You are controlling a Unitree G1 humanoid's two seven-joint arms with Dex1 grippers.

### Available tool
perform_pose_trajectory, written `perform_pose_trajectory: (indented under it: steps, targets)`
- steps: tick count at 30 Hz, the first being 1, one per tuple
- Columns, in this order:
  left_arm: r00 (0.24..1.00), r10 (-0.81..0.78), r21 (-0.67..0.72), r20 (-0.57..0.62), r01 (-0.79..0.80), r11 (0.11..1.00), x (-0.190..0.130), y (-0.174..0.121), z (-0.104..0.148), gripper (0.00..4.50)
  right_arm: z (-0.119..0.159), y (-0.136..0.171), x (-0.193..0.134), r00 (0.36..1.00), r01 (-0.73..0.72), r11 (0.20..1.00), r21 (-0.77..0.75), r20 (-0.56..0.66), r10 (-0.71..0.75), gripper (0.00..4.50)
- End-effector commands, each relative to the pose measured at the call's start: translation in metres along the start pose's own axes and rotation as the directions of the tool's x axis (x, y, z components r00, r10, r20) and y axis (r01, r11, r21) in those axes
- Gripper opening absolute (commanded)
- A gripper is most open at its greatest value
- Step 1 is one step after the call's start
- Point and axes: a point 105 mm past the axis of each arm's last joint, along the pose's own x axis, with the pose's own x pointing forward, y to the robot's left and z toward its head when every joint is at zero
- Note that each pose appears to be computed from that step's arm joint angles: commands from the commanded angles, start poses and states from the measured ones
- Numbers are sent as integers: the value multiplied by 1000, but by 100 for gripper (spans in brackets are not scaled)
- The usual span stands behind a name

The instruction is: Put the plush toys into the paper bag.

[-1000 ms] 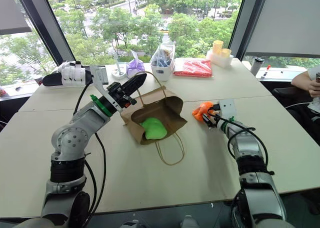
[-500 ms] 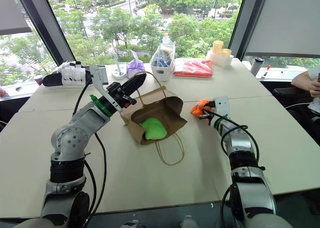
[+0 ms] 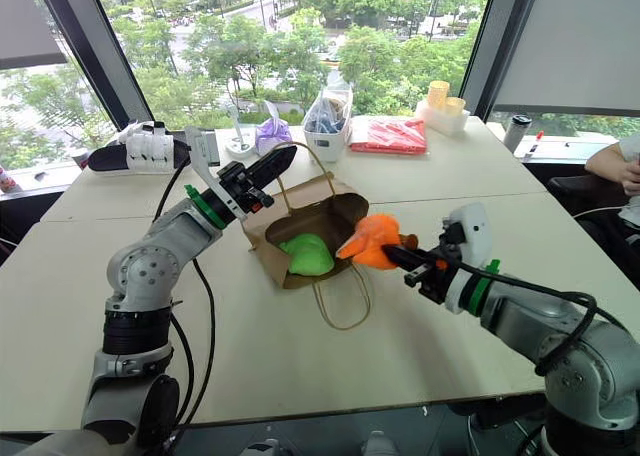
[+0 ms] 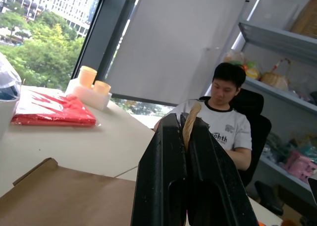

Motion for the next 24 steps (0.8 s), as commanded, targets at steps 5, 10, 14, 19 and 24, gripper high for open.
perform_pose_trajectory:
  steps: [5, 10, 14, 19, 24]
  targets:
    - [997, -67, 27, 26, 66, 997, 5, -14, 12, 0, -12, 1, 59, 999, 16, 994, 109, 44, -21, 3]
    - [997, -69, 31, 33, 68, 997, 5, -18, 13, 0, -11, -22, 101, 992, 107, 992, 70, 60, -111, 3]
    - [997, -60, 35, 40, 59, 998, 2, -18, 14, 0, -4, -32, 138, 986, 147, 989, 11, 75, -147, 36]
    - [997, -52, 39, 49, 50, 998, 1, -19, 15, 0, -8, -30, 147, 989, 134, 991, -10, 60, -133, 264]
    - [998, -40, 42, 48, 38, 998, -1, -17, 13, 0, -6, -23, 123, 996, 87, 995, -41, 15, -87, 442]
